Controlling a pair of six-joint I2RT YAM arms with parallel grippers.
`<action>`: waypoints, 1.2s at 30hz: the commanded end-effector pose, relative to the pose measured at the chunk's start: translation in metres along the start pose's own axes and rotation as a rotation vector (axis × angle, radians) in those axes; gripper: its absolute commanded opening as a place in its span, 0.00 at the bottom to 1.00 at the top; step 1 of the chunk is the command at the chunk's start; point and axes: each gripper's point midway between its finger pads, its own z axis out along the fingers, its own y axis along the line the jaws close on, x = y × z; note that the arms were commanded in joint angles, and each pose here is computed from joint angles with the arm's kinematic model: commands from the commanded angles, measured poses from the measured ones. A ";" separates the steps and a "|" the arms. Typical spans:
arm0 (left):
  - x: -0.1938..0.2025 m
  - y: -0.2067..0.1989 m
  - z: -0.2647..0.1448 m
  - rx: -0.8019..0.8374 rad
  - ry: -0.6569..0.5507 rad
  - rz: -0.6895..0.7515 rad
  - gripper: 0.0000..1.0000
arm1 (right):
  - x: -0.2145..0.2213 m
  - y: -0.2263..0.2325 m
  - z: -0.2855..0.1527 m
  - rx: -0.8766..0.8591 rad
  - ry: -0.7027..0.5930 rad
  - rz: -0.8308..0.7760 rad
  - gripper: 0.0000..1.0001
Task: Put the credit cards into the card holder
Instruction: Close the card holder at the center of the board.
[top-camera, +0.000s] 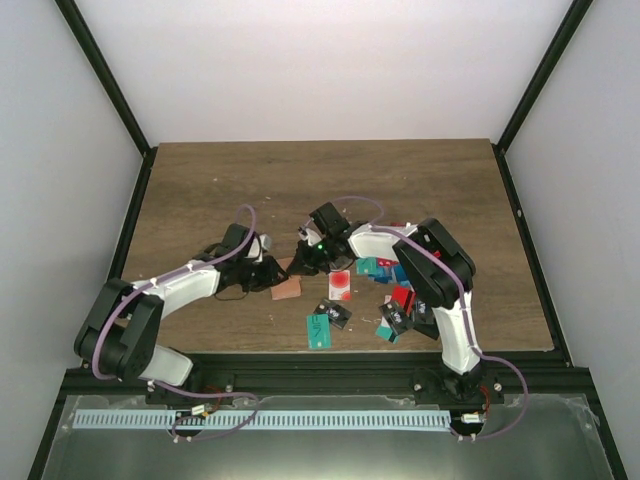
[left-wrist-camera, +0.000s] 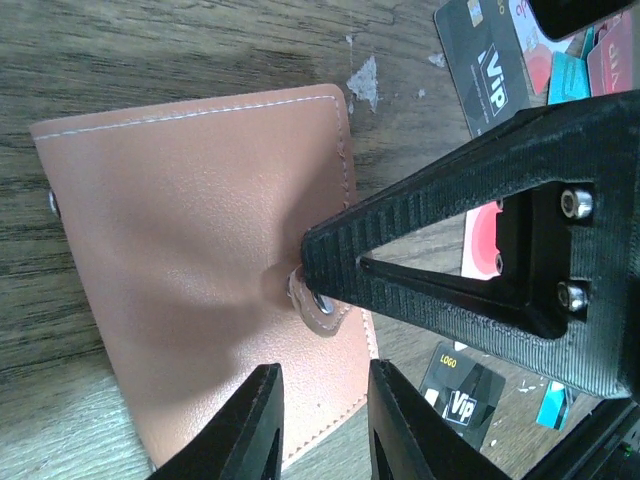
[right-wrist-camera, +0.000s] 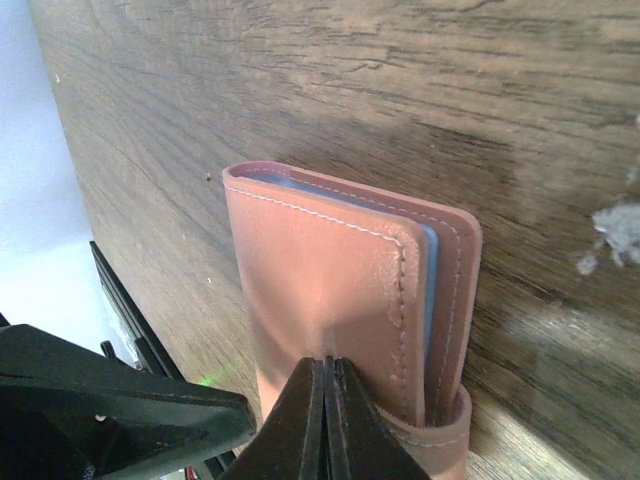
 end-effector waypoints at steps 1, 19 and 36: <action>-0.002 0.004 0.007 0.021 -0.014 -0.031 0.26 | 0.018 -0.021 0.009 0.072 0.023 0.049 0.01; -0.011 0.006 0.014 0.038 -0.063 -0.048 0.18 | 0.025 -0.021 0.008 0.051 0.035 0.059 0.01; -0.017 0.008 0.016 0.039 -0.100 -0.037 0.12 | 0.025 -0.017 0.007 0.038 0.036 0.053 0.01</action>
